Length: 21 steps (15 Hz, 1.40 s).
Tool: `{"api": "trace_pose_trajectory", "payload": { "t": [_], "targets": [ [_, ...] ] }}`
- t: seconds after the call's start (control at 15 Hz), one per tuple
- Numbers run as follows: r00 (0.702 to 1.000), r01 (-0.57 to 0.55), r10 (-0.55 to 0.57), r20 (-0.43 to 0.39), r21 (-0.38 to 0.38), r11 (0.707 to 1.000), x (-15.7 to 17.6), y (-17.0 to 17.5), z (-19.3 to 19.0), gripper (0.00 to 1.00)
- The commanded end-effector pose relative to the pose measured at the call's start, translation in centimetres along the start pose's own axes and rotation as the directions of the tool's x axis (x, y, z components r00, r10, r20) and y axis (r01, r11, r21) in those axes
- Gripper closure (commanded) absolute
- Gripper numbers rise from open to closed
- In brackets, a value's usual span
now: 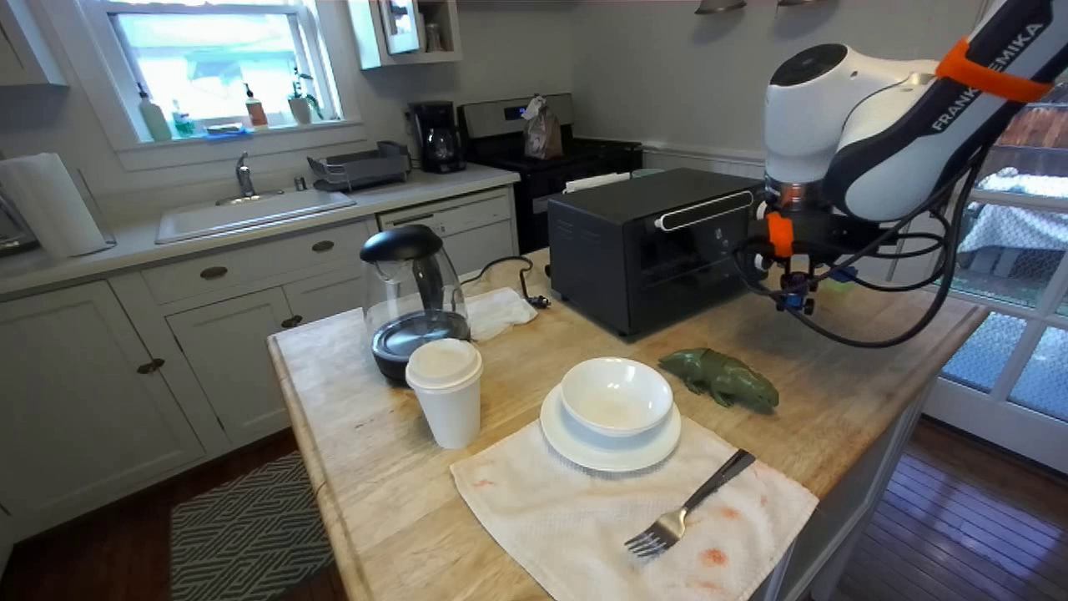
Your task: Turn the toy car upside down
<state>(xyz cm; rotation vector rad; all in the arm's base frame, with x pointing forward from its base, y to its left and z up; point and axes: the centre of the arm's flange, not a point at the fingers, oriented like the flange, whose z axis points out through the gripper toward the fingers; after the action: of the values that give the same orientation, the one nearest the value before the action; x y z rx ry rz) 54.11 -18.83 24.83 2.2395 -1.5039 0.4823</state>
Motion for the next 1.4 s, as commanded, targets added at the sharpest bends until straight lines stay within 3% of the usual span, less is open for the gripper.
{"api": "trace_pose_trajectory", "payload": {
  "t": [0.0, 0.8, 0.87, 0.93, 1.0, 1.33],
  "targets": [
    [0.992, -0.006, 0.007, -0.122, 0.006, 1.000, -2.2, 0.0, 0.9, 0.93],
    [0.972, -0.026, 0.031, -0.231, 0.025, 0.999, -6.0, -0.7, 2.8, 0.92],
    [0.971, -0.026, 0.031, -0.236, 0.024, 0.999, -6.0, -0.7, 2.8, 0.85],
    [0.970, -0.026, 0.032, -0.240, 0.024, 0.999, -6.1, -0.7, 2.9, 0.85],
    [0.969, -0.023, 0.028, -0.246, 0.023, 0.999, -6.1, -0.7, 2.9, 0.92],
    [0.956, 0.018, -0.016, -0.295, 0.005, 1.000, -6.7, -0.6, 3.2, 0.93]
  ]
}}
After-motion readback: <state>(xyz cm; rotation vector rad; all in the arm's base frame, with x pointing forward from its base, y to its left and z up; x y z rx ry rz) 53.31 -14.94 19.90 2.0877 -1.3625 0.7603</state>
